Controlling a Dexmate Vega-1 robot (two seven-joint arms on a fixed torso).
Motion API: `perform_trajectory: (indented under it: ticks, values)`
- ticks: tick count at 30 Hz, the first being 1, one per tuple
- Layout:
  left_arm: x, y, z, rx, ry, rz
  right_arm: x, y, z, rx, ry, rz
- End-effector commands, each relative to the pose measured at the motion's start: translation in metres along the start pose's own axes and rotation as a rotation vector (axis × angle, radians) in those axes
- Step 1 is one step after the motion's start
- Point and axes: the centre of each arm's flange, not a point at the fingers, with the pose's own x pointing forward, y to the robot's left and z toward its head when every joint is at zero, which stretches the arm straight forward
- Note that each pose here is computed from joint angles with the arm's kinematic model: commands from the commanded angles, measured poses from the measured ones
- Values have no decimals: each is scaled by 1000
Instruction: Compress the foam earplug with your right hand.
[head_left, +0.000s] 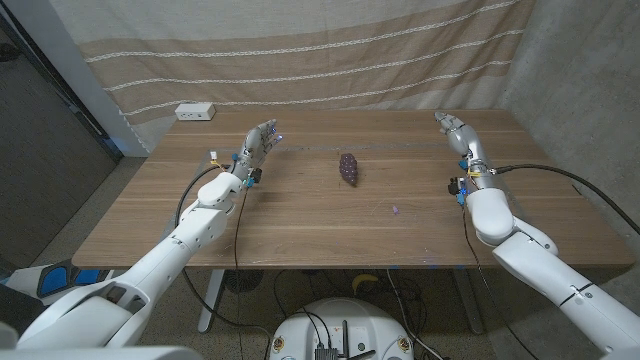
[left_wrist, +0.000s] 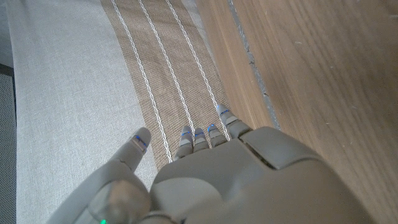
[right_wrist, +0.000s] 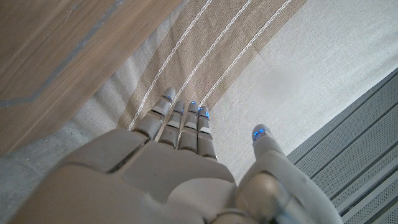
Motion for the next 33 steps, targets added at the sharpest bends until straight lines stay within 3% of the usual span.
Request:
perform_trajectory:
  ticks: [1,14,33]
  values:
    - [-4,1,2,4,-5,-2,-19,1,12,-79,-7,-30]
    - [-6,1,5,12,-17,-11,-33,8,20,-128,-4,-32]
    - [-6,4,2,7,-20,-22,-44,25,29,-202,15,3]
